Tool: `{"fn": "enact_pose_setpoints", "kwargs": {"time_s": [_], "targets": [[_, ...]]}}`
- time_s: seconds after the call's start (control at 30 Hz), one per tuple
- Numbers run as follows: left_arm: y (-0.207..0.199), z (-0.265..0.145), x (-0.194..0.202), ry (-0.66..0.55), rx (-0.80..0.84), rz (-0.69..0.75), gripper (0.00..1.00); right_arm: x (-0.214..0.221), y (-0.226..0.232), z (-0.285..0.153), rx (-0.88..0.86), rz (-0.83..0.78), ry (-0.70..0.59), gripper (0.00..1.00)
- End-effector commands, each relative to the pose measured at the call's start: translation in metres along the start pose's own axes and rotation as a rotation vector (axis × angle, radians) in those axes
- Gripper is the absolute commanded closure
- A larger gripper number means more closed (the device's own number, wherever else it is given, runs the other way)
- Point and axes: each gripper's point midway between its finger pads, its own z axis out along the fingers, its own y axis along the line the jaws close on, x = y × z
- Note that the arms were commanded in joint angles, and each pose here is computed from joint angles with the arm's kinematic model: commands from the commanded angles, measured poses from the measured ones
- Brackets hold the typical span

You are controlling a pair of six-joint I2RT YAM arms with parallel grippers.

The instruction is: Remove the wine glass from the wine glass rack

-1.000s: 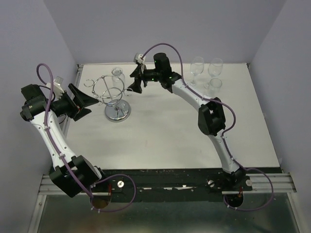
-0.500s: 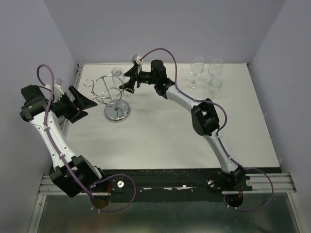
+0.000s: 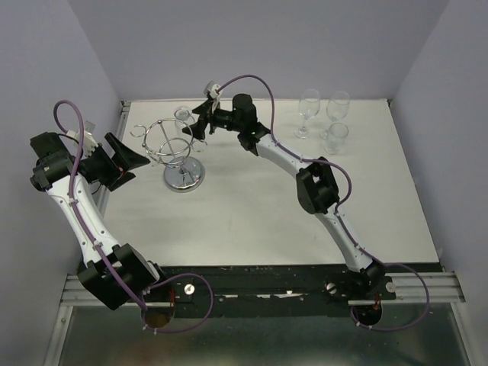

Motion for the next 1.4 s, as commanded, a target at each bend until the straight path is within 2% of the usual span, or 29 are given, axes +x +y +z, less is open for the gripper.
{"fn": "enact_pose_setpoints", "kwargs": {"time_s": [0.0, 0.1, 0.2, 0.5, 0.63, 0.83, 0.93, 1.07, 1.17, 1.27, 1.37], "targets": [[0.004, -0.002, -0.005, -0.032, -0.017, 0.005, 0.01, -0.001, -0.003, 0.009, 0.041, -0.008, -0.026, 0.01], [0.005, -0.002, -0.003, -0.03, -0.015, -0.005, 0.01, 0.001, -0.005, 0.009, 0.058, -0.002, -0.025, 0.04], [0.004, -0.002, -0.002, -0.028, -0.008, -0.009, 0.01, -0.001, -0.002, 0.01, 0.043, -0.014, -0.025, 0.0], [0.0, -0.001, -0.007, -0.043, 0.015, -0.012, 0.01, 0.002, 0.007, 0.005, 0.048, -0.049, 0.02, 0.0], [0.0, -0.001, -0.017, -0.085, 0.015, 0.02, 0.01, -0.01, 0.011, -0.009, 0.058, -0.136, 0.043, 0.0], [-0.008, 0.002, -0.04, -0.175, 0.062, 0.043, 0.01, -0.025, 0.013, -0.034, 0.113, -0.177, 0.089, 0.0], [-0.011, -0.007, -0.055, -0.237, 0.016, 0.129, 0.01, -0.03, 0.01, -0.053, 0.152, -0.127, 0.119, 0.0], [-0.005, -0.024, -0.08, -0.328, -0.117, 0.345, 0.01, -0.018, 0.016, -0.093, 0.163, -0.095, 0.207, 0.0], [0.005, -0.025, -0.087, -0.31, -0.173, 0.431, 0.01, -0.017, 0.023, -0.127, 0.141, -0.038, 0.266, 0.0], [0.033, -0.022, -0.088, -0.255, -0.298, 0.478, 0.01, -0.031, 0.036, -0.142, 0.11, -0.022, 0.294, 0.04], [0.053, -0.024, -0.089, -0.232, -0.402, 0.561, 0.01, -0.048, 0.022, -0.141, 0.242, -0.022, 0.303, 0.11]]}}
